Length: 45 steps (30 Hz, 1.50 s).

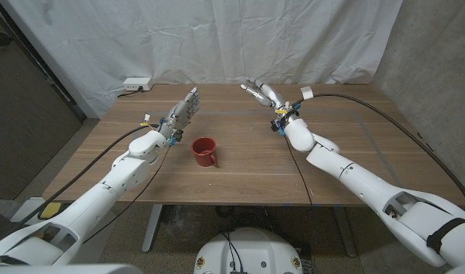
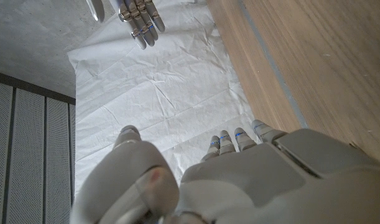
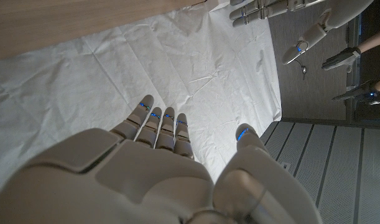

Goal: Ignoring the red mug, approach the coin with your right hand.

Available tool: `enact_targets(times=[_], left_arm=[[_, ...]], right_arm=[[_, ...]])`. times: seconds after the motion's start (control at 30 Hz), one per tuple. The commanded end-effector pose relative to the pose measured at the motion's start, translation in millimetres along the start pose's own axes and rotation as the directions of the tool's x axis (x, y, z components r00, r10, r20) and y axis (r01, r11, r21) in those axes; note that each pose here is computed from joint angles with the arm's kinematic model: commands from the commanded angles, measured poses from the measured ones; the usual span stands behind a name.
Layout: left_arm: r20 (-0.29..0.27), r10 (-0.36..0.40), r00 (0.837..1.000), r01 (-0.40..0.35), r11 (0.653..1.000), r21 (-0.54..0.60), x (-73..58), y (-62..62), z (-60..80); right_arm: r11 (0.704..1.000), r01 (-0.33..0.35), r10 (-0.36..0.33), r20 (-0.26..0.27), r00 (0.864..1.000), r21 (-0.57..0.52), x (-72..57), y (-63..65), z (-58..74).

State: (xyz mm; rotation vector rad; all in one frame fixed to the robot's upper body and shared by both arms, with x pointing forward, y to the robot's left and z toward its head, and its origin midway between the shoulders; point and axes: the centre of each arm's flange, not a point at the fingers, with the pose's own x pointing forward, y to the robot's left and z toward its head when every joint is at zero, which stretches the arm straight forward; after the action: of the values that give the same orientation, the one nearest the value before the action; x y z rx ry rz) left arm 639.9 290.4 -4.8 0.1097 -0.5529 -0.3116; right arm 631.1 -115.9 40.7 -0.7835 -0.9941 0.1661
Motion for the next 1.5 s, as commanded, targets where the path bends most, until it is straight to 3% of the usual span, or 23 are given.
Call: enact_targets(times=[0.03,0.2,0.63,1.5], left_arm=[[-0.006,-0.013,1.0,0.013,1.0,0.006,-5.1,-1.6,-4.0],[0.0,-0.015,1.0,0.015,1.0,-0.006,-7.9,-5.2,-5.0],[0.015,-0.02,1.0,0.02,1.0,-0.01,-18.7,-13.0,-3.9],[0.025,-0.019,1.0,0.019,1.0,0.001,-30.1,-19.7,0.9]], right_arm=[[0.997,-0.013,0.014,0.017,1.0,-0.07,7.3,11.8,3.5],[0.991,-0.005,0.009,0.028,1.0,-0.133,6.0,15.6,6.9],[0.984,-0.022,0.027,0.027,0.999,-0.179,1.6,22.2,11.4],[0.962,-0.032,0.032,-0.003,0.999,-0.272,3.2,37.2,6.4]])
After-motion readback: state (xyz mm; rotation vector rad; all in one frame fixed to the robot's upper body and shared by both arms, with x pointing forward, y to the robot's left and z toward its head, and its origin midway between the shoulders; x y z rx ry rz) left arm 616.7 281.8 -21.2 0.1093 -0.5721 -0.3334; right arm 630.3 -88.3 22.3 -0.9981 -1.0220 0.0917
